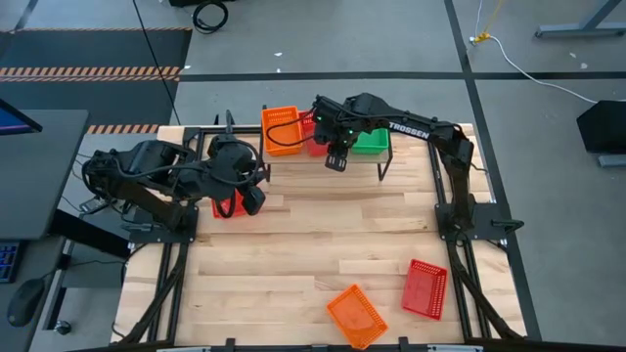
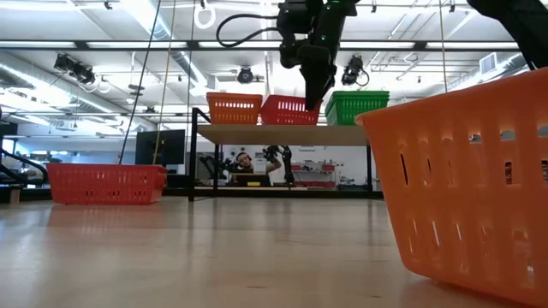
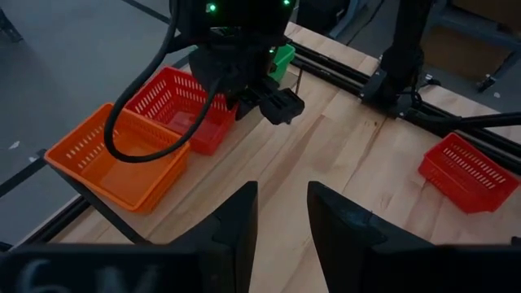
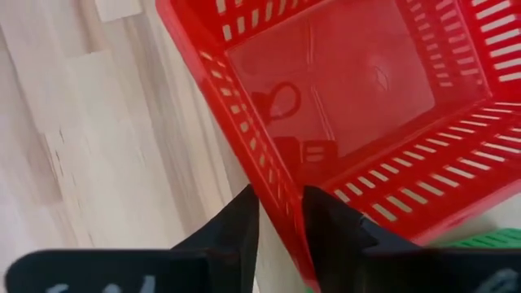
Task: Stack baskets on shelf by color
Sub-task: Adjust the red bin on the shelf
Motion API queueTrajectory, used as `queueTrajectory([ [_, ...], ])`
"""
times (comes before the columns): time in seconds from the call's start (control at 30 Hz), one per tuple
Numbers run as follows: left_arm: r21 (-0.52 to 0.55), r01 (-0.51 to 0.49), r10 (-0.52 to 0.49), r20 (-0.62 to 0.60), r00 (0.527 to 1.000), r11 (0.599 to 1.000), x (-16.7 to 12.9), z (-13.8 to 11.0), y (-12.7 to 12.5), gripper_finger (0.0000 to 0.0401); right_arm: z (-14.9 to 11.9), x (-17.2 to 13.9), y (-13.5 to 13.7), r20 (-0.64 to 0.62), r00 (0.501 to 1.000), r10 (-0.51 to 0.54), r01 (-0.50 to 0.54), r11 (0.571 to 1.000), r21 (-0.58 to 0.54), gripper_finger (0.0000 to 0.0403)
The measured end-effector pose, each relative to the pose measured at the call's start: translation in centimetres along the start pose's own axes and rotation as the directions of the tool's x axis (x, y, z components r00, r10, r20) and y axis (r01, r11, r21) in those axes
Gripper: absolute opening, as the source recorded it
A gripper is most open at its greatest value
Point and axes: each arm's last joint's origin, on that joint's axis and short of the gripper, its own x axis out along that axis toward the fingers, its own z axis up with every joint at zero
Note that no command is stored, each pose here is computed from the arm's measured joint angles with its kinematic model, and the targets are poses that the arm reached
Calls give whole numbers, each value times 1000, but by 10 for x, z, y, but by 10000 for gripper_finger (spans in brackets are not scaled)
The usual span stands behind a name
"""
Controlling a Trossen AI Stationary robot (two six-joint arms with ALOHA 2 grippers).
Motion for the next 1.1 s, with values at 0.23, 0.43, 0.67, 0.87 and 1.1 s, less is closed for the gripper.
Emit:
queueTrajectory([
  [0.23,0,0,0,0,1000,1000,0,0,0,117,1,0,5,0,1000,4,-4,1000,-11,80],
  [0.43,0,0,0,0,1000,1000,0,0,0,117,1,0,7,0,1000,6,-6,1000,12,63],
  [0.67,1,2,-2,0,1000,1000,0,0,0,117,1,0,4,8,1000,2,-2,999,45,48],
  [0.87,1,2,-2,0,1000,1000,0,0,0,117,1,0,4,4,1000,3,-3,1000,-13,46],
  [1.1,1,2,-2,0,1000,1000,0,0,0,117,-4,-1,4,-44,999,8,-12,997,-80,43],
])
